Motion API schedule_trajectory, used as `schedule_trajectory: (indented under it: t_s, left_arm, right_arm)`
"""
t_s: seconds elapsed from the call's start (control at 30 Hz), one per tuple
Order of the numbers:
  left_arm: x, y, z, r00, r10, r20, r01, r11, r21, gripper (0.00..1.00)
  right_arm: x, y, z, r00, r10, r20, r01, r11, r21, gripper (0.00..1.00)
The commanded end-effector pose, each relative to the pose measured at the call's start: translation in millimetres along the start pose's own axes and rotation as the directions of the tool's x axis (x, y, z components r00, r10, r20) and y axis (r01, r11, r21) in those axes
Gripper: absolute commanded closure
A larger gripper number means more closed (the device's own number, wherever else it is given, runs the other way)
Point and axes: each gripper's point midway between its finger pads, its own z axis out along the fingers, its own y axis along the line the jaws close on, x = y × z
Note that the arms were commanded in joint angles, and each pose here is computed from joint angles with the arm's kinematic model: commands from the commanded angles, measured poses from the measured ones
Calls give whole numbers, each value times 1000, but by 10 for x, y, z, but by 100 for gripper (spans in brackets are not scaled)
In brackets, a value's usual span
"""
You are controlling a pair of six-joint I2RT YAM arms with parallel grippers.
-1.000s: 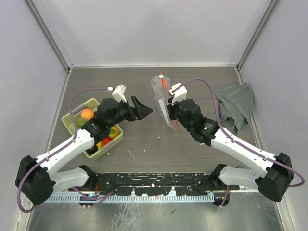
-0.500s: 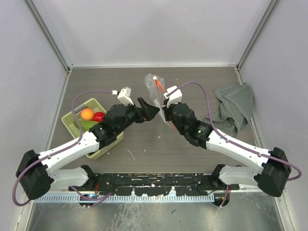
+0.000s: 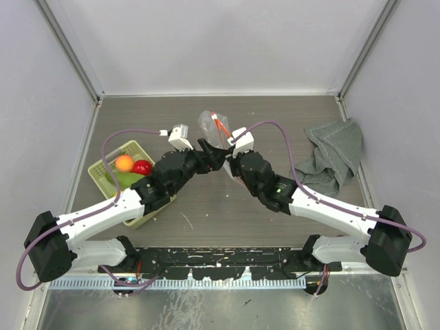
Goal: Place the food in the zip-top bag and seal the zipper
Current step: Open the zipper of the food storage bag at the center of the board.
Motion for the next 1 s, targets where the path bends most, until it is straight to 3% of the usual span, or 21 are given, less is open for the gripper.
schedule_trajectory:
  t_s: [0.0,0.17,0.33,0.5,0.63,0.97]
  left_arm:
    - [-328,-172,56,993,37,112,-36,999,-7,24]
    - [-270,-55,57,991,107,79,-101,992,-72,32]
    - [-301,145,-4,981,177,76,-162,973,-164,49]
    - [-278,177,-6,976,210,52,-197,964,-181,59]
    - [-208,137,43,978,206,22,-200,966,-161,58]
    - [-46,37,163,984,178,-19,-179,977,-118,42]
  right_arm:
    - [-206,12,15,997,40,73,-41,999,14,99]
    - [-209,-42,7,996,42,78,-45,998,44,99]
    - [-206,-111,-19,994,53,91,-60,995,75,99]
    - [-207,-101,-19,993,59,97,-66,995,69,99]
    - [-184,-63,-1,993,68,95,-73,996,55,99]
    - [-127,3,47,991,82,102,-87,995,48,99]
